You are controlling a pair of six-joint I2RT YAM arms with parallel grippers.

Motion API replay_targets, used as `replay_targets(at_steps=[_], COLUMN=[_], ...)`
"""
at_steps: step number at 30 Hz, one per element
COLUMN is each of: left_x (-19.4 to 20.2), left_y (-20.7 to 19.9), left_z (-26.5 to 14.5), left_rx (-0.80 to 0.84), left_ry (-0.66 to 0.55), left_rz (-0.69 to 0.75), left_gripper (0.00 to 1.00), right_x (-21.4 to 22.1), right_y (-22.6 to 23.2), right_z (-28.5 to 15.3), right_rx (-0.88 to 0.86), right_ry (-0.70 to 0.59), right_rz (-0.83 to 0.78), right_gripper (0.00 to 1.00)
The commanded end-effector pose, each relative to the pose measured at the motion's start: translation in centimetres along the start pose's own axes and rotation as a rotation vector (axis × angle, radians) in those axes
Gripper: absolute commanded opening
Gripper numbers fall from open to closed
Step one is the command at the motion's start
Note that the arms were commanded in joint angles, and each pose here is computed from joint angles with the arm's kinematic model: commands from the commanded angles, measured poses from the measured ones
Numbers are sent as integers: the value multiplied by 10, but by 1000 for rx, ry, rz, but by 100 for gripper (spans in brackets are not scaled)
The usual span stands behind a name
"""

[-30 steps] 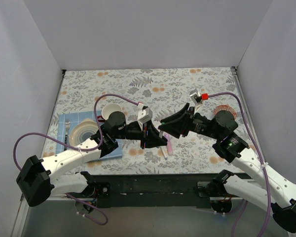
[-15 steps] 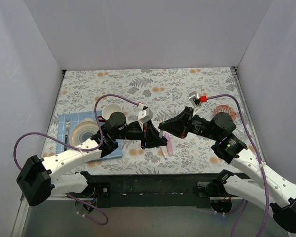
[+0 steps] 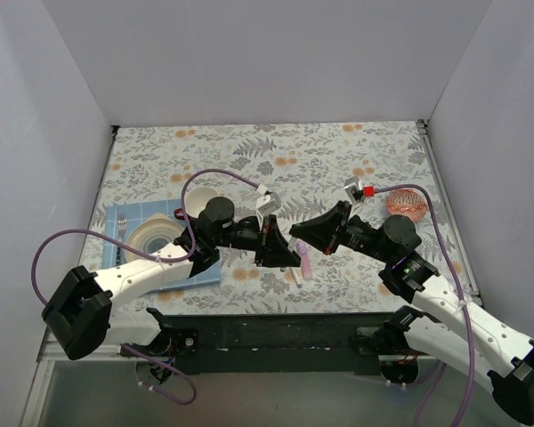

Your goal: Insert the pens into the pen caps

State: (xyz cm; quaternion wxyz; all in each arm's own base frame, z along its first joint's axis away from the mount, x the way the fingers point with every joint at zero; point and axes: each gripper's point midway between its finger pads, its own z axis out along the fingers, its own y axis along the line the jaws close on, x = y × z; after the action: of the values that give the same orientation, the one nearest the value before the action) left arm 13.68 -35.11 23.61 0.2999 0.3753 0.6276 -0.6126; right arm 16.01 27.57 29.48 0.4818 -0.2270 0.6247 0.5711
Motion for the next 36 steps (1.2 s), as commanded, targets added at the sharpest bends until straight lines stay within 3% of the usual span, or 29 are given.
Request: replay_targets(at_steps=[1,9,21,36], left_x=[-87,-114,-112,-130], left_y=[-7,8,33,47], left_z=[-19,-27,-25,-33], left_rx=[-2,-71,-154,-171], left_ry=[-250,-304,-332,-299], left_rz=[126,198,180,196], left_gripper=[0,0,0,0], right_x=[62,79,90,131], right_y=[7,11,-2,25], right_z=[-15,-19,-4,3], right_rx=[-88,-126,24,-77], right_ry=[213,215,168,335], right_rz=[60,148,190,154], right_gripper=[1,1,1,1])
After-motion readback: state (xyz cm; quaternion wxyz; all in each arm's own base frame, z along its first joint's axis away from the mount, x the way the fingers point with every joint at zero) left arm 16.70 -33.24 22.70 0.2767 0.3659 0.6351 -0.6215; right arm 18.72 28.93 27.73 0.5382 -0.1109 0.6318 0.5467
